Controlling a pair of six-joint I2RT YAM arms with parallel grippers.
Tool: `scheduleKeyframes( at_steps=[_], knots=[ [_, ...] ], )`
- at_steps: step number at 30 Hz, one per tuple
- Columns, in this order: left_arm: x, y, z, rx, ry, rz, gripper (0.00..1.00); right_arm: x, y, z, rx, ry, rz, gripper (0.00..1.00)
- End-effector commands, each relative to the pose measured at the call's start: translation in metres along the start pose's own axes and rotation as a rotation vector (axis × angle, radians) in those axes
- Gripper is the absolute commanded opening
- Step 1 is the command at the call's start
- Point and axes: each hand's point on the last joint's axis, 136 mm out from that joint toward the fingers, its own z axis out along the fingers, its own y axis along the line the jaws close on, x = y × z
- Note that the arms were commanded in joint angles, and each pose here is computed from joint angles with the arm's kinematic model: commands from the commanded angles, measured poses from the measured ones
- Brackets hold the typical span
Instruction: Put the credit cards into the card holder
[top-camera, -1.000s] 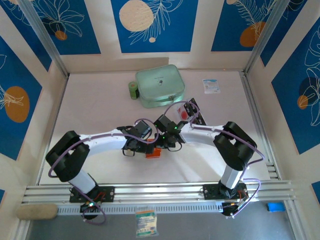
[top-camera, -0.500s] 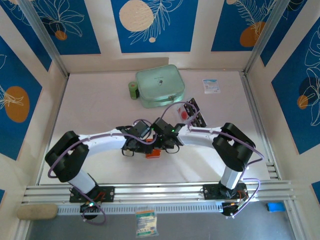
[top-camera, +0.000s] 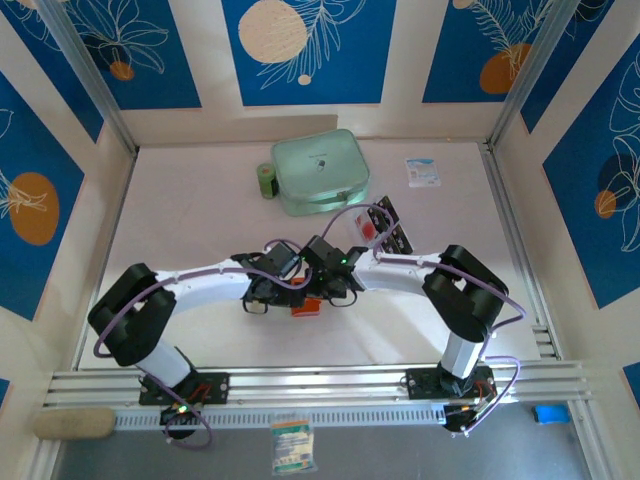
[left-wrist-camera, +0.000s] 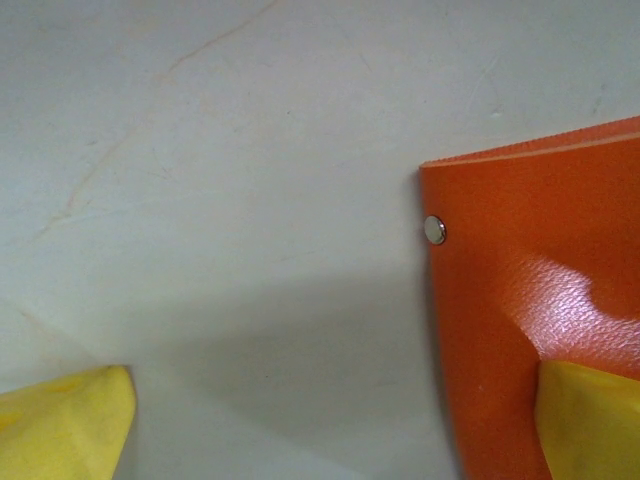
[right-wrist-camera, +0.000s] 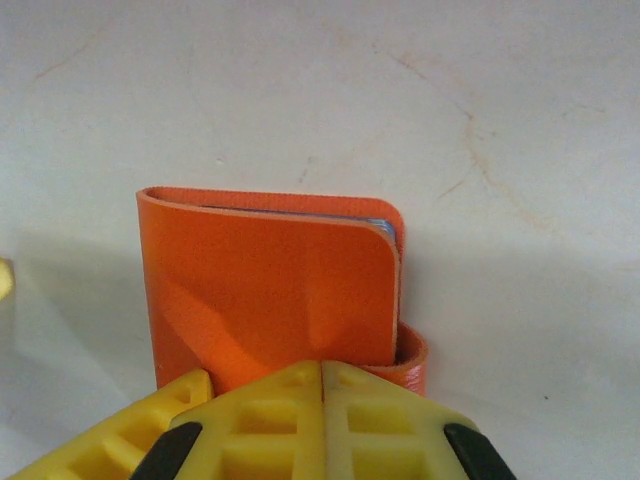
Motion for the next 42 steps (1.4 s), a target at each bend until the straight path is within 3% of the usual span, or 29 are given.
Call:
scheduleKeyframes(
  at_steps=[1,7,12,26,42],
  knots=[
    [0.006,0.004,-0.001,-0.038,0.051,0.018,1.0,0.135,-0.089,0.045,0.358,0.38,-0.102,0.0],
    [-0.006,-0.008,-0.009,-0.002,0.035,0.007,1.0,0.132,-0.078,0.04,0.325,0.363,-0.099,0.0],
    [-0.009,-0.009,-0.011,-0.001,0.03,0.007,1.0,0.112,-0.053,0.03,0.237,0.322,-0.102,0.07],
    [-0.016,-0.011,-0.019,-0.002,0.012,-0.006,1.0,0.022,0.033,-0.025,-0.06,0.147,-0.134,0.3],
    [-0.018,-0.007,-0.02,-0.017,-0.006,0.026,1.0,0.014,0.006,-0.033,0.011,0.112,-0.115,0.32]
  ],
)
